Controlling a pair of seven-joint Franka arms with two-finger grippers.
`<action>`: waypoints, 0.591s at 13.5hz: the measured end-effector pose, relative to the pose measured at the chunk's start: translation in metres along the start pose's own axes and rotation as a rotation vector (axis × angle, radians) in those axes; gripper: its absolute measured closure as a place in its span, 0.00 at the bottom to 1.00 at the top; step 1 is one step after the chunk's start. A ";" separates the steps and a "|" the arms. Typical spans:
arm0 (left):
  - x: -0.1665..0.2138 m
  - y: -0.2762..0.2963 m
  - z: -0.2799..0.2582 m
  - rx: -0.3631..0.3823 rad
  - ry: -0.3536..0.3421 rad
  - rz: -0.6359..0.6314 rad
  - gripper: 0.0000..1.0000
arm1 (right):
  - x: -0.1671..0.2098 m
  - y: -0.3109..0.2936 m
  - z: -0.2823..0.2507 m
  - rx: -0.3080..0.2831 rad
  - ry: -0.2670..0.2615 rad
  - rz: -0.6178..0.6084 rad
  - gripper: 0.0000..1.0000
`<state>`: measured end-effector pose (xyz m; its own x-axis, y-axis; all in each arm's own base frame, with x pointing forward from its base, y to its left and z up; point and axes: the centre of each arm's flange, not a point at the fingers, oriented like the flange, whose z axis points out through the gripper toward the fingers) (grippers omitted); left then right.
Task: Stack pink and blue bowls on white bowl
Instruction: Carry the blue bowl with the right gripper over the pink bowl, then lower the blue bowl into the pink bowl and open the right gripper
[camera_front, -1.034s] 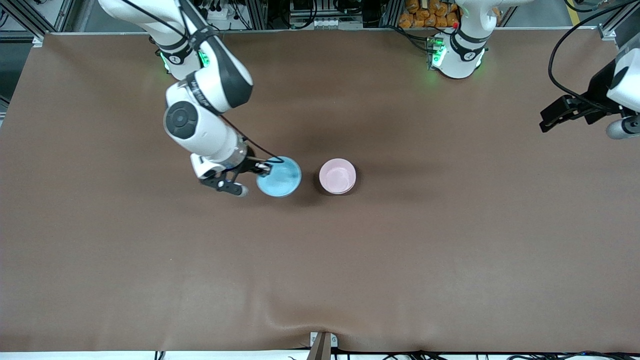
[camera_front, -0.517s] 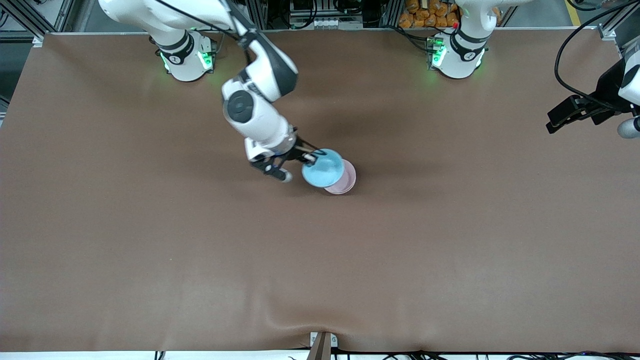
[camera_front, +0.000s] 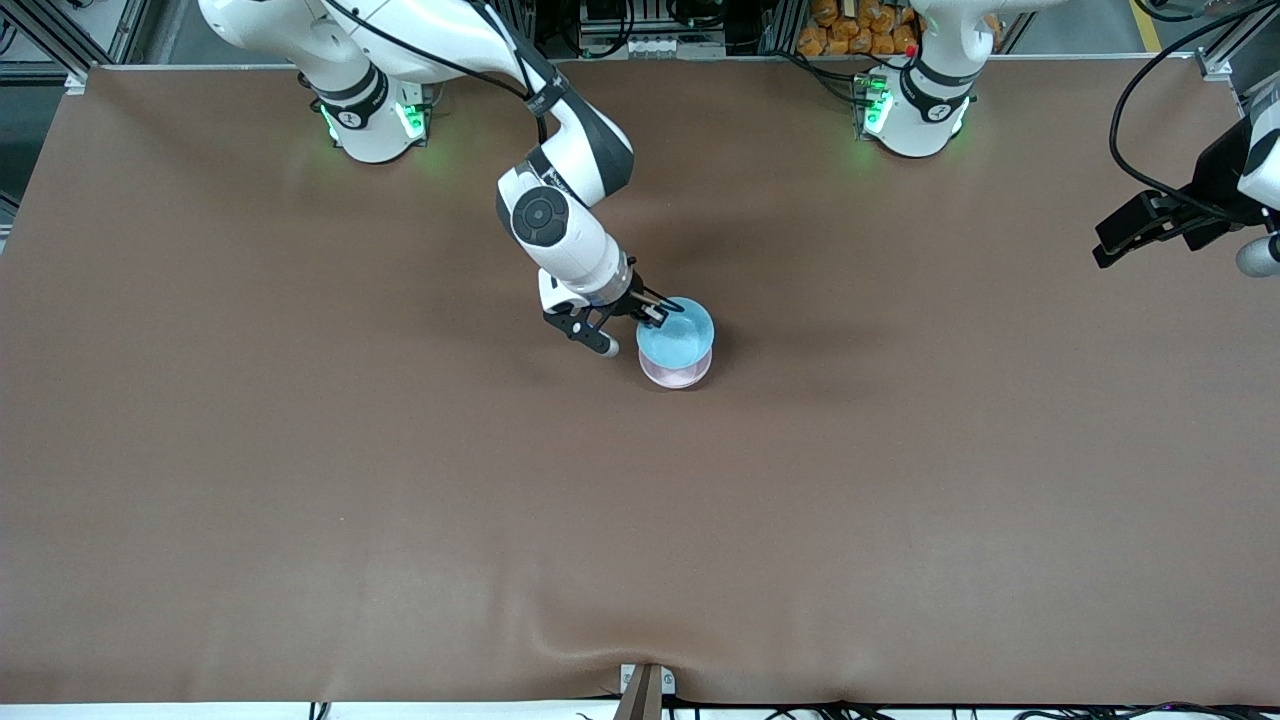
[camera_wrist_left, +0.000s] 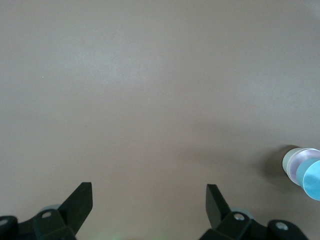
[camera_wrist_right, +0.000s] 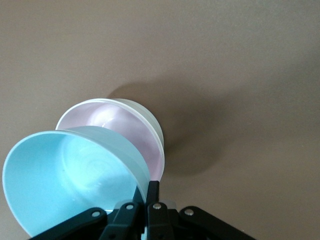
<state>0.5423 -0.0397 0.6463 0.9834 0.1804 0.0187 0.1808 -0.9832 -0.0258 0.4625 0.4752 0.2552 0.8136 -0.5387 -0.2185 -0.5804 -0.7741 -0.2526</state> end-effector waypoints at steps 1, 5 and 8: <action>0.000 0.000 0.000 0.000 0.000 0.002 0.00 | 0.000 0.000 0.000 0.001 0.001 0.000 0.96; 0.000 0.000 0.000 0.000 0.000 0.003 0.00 | 0.004 0.002 0.005 -0.005 0.002 0.005 0.96; 0.000 0.000 0.000 0.000 0.000 0.003 0.00 | 0.007 0.006 0.015 -0.011 0.004 0.011 0.96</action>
<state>0.5424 -0.0397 0.6463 0.9839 0.1777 0.0188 0.1781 -0.9837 -0.0258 0.4643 0.4722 0.2384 0.8076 -0.5484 -0.2170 -0.5887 -0.7720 -0.2396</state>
